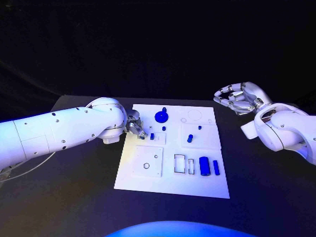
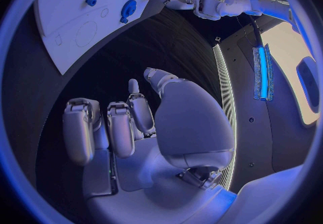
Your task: Assemble the parts on the task board
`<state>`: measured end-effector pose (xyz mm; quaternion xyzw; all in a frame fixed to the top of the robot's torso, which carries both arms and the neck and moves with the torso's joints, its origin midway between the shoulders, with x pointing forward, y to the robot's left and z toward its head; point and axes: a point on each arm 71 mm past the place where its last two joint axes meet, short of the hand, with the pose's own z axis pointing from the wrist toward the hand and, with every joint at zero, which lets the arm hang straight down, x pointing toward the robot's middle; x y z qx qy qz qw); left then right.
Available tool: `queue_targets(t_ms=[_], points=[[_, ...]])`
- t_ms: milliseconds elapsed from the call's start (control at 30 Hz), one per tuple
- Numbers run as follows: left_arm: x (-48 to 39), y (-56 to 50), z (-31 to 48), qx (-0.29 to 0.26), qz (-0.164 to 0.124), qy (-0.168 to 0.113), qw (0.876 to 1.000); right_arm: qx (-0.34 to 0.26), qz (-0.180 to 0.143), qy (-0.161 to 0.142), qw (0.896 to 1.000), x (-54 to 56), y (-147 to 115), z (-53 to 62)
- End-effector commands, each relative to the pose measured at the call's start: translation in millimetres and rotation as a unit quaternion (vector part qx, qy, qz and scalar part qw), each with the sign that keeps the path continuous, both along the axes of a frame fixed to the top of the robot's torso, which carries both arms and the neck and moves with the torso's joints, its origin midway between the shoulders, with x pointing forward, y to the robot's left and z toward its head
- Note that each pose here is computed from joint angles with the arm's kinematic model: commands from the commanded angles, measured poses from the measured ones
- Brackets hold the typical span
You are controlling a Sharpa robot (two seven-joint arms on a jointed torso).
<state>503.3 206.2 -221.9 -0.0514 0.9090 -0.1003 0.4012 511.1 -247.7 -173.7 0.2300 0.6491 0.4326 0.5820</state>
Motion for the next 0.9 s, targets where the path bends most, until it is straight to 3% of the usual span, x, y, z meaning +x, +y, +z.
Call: queue_targets(t_ms=[33,900], points=[[-0.9,-1.3,-1.7,0.004,-0.003,0.012,1.0,-0.002,0.007,-0.001,1.0,-0.5,1.3,-0.2],[2.5,5.8,0.2,0.001,0.013,0.004,1.0,-0.001,0.005,-0.003,1.0,-0.3,0.7,-0.2]])
